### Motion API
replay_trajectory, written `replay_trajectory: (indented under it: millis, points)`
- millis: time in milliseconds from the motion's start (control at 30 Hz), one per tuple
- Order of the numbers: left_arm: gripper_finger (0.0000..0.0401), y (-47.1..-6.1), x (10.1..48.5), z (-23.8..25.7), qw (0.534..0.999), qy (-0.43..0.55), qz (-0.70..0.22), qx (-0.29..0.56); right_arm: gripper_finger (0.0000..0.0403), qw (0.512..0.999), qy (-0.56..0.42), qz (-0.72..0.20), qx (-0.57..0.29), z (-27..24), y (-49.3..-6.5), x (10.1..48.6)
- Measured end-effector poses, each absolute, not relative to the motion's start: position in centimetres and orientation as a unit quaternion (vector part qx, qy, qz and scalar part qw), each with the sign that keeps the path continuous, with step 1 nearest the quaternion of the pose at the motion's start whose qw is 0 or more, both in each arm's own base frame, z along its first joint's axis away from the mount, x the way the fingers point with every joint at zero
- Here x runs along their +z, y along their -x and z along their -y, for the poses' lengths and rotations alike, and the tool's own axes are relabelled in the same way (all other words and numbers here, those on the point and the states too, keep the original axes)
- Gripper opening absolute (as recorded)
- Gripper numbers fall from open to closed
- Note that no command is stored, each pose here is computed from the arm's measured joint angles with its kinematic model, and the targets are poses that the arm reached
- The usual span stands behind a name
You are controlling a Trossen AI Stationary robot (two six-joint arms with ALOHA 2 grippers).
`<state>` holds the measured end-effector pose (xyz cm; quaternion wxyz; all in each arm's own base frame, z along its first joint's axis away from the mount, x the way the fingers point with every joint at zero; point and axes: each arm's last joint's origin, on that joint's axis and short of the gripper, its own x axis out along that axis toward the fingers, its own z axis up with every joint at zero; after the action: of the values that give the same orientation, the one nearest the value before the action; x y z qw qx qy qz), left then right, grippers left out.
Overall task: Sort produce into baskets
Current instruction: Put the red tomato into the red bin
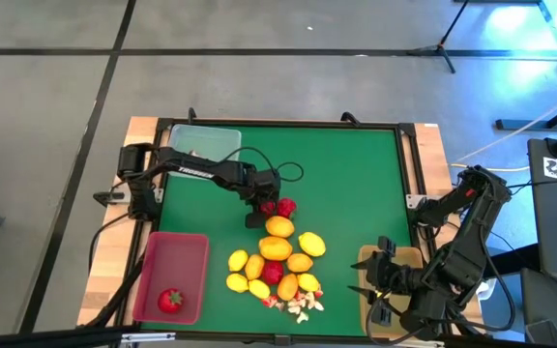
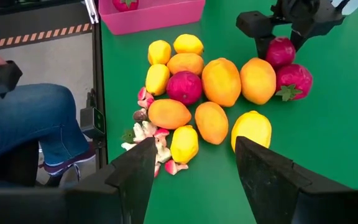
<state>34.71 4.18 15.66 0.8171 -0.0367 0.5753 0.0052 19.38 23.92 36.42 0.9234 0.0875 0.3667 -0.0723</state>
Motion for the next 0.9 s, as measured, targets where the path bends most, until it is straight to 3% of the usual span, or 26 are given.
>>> replay_trajectory:
  millis: [167, 500, 900]
  points:
    - [0.0298, -34.7, 15.7, -4.2, 0.817, 0.034, -0.576, 0.009, 0.0221, 0.923, -0.089, -0.367, -0.073, -23.9, -19.4, 36.4]
    - [0.0307, -33.4, 17.6, -4.1, 0.807, 0.049, -0.587, 0.044, 0.0221, 0.924, -0.086, -0.367, -0.072, -23.9, -19.4, 36.4]
    - [0.0309, -29.6, 25.6, -0.9, 0.851, 0.102, -0.512, 0.059, 0.0221, 0.923, -0.084, -0.368, -0.072, -23.9, -19.4, 36.4]
